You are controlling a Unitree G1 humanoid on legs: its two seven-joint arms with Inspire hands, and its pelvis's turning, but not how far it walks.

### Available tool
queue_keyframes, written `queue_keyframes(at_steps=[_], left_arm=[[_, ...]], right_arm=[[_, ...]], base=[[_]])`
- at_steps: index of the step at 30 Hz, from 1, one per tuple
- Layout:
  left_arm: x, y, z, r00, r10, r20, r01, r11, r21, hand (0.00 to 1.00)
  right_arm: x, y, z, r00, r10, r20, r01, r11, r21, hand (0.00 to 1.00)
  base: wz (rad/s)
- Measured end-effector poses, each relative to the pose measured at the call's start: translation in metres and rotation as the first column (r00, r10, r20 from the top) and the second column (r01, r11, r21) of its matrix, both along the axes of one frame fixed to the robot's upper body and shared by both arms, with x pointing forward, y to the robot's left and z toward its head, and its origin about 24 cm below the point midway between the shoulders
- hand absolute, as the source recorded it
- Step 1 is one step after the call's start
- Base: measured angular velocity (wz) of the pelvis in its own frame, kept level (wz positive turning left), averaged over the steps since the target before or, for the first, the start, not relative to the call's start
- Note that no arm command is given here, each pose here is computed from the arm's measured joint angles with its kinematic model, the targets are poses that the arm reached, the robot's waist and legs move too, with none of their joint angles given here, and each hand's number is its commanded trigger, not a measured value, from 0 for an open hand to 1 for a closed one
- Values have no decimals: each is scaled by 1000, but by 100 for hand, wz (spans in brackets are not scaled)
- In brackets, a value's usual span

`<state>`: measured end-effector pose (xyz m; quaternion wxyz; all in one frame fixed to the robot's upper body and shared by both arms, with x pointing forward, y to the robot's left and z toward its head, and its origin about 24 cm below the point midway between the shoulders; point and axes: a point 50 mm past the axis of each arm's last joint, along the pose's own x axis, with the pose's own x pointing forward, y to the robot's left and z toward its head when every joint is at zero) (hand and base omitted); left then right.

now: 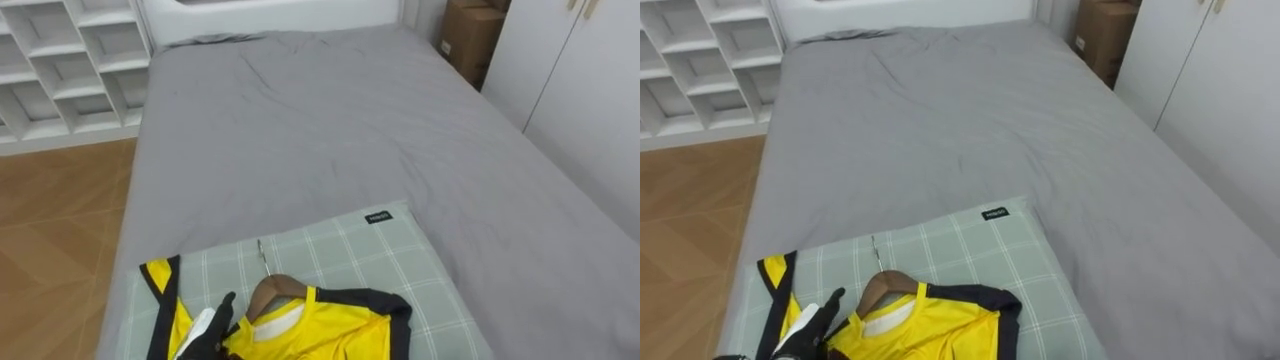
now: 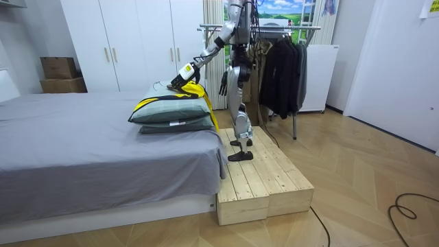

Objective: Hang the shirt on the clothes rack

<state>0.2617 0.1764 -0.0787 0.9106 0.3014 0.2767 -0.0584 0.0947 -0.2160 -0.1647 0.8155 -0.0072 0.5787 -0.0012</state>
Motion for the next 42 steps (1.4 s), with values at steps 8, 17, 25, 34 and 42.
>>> queue_keyframes(at_steps=[8,17,25,34,42], left_arm=[[17,21,11,1000,0,3,-1,994,108,0],[23,24,12,999,4,-39,3,987,162,0],[32,19,18,998,-32,-45,39,987,158,0],[27,16,11,991,-59,-117,74,989,126,0],[26,17,10,982,-89,-168,107,990,96,0]], right_arm=[[10,0,2,1000,11,-4,-11,1000,2,0],[21,2,4,997,71,4,-71,997,-12,0],[28,3,6,994,106,-5,-106,994,-21,0],[36,4,8,993,116,5,-116,993,-24,0],[37,4,8,993,117,-5,-117,993,-20,0]], base=[[0],[0],[0],[-2],[-1]])
